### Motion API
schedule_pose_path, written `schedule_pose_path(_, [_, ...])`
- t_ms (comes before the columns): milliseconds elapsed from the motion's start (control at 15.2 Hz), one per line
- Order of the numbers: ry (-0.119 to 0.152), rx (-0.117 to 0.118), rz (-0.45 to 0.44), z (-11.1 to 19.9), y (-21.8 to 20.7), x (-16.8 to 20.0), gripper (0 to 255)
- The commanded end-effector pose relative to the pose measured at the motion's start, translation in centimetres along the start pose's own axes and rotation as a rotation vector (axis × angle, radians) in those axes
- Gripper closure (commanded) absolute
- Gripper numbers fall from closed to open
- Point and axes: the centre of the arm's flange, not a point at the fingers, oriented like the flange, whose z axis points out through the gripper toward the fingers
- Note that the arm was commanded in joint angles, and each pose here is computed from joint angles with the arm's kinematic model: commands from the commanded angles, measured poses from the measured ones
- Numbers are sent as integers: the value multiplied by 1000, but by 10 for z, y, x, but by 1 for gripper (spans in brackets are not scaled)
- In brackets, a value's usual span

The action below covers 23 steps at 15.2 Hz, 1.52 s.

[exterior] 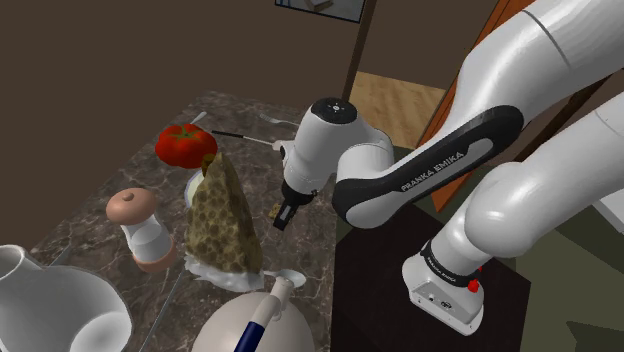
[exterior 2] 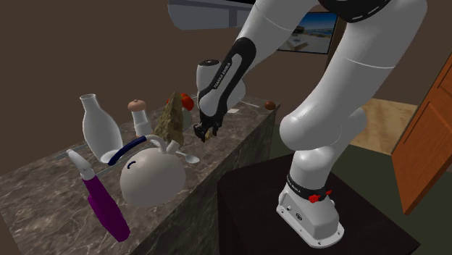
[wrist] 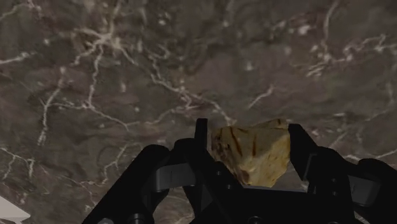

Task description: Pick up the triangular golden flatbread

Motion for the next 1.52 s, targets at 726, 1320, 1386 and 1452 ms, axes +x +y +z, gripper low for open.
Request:
schedule_pose_path(726, [0, 0, 0, -15, 1, 3, 255])
schedule_pose_path(1320, [0, 0, 0, -61, 5, 12, 255])
schedule_pose_path(1386, [0, 0, 0, -67, 5, 13, 255])
schedule_pose_path(1452, [0, 0, 0, -72, 5, 14, 255])
